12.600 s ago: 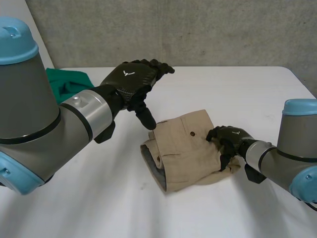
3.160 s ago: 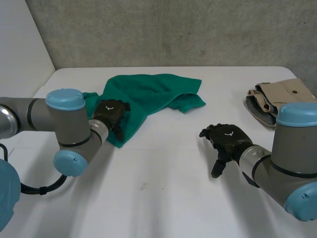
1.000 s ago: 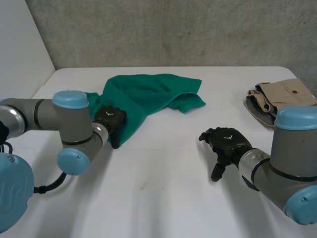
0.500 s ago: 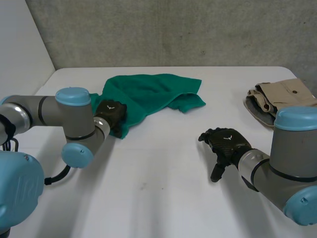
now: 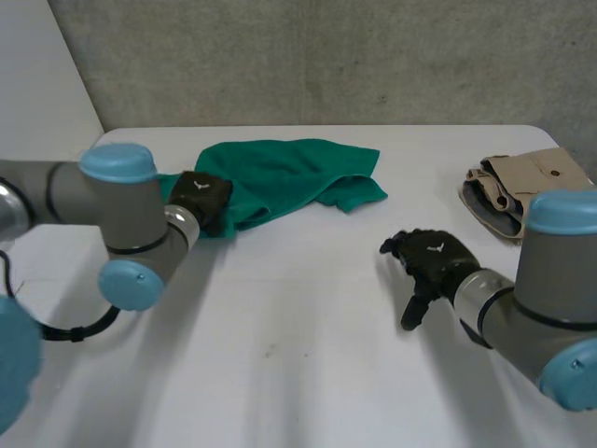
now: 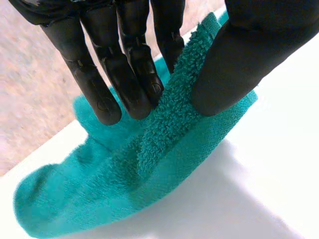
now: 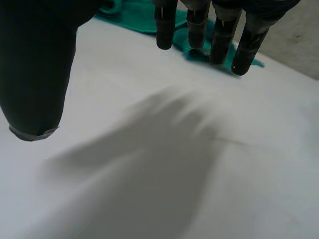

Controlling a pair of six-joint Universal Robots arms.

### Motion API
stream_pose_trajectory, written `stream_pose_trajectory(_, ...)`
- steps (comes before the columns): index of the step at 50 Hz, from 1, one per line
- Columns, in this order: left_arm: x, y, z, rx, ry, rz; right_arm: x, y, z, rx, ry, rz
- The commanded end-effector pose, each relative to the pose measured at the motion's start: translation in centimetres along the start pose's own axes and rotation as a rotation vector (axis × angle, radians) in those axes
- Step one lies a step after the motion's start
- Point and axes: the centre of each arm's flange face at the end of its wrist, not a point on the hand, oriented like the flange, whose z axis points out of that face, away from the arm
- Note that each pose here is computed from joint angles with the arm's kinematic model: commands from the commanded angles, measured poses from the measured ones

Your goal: Fold the laundry.

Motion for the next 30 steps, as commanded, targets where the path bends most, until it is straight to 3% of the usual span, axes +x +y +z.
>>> stream_pose_trajectory(1,-1.9,-5.6,-6.1,0.101,-0.029,0.003,2.3,-3.3,0.8,0.095,0.064,0.006)
stream_pose_trajectory(14,-3.0,-11.7,-16.5,0.293,-0.069,0.059,2.9,-7.9,3.8,0.246,0.061,0.019)
stream_pose_trajectory(22,-3.2,-14.0,-21.8,0.416,-0.093,0.072,-1.9,-7.8,6.1,0.207,-0.119,0.019)
stream_pose_trajectory(30,-3.4,-14.5,-24.3,0.467,-0.108,0.070,-4.6,-7.1,8.7,0.206,-0.239,0.155)
